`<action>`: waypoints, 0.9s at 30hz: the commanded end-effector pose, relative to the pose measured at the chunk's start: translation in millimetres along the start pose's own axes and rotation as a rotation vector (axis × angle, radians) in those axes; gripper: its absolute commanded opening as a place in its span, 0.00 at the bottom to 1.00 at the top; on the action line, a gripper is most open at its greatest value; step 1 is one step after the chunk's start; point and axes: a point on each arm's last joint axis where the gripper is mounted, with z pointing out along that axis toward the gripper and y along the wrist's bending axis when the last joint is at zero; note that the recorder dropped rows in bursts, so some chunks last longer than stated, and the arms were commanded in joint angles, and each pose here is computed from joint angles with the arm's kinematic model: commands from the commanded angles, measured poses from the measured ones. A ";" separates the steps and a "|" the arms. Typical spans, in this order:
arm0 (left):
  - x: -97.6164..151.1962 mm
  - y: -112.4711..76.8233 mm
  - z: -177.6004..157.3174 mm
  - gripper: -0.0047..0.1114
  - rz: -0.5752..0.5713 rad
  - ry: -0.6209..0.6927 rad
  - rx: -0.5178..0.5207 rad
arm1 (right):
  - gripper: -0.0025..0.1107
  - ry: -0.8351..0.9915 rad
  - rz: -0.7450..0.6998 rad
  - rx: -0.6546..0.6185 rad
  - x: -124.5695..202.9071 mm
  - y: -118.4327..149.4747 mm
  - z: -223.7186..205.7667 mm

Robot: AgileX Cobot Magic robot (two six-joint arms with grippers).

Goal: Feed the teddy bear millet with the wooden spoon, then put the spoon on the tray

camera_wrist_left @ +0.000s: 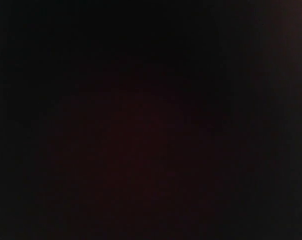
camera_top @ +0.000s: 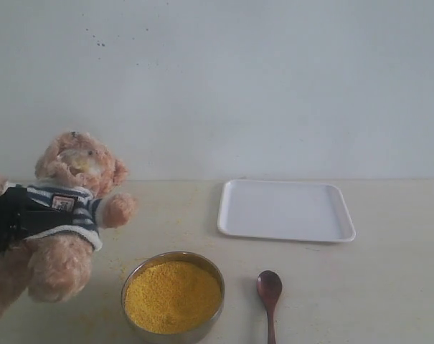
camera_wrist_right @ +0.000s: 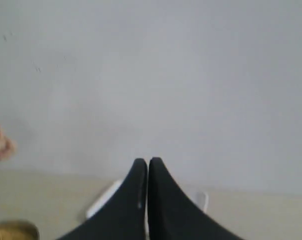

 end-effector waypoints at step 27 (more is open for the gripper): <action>-5.2 -16.4 -1.6 0.07 0.113 -0.078 0.177 | 0.49 1.024 -0.067 -0.322 126.6 107.7 190.1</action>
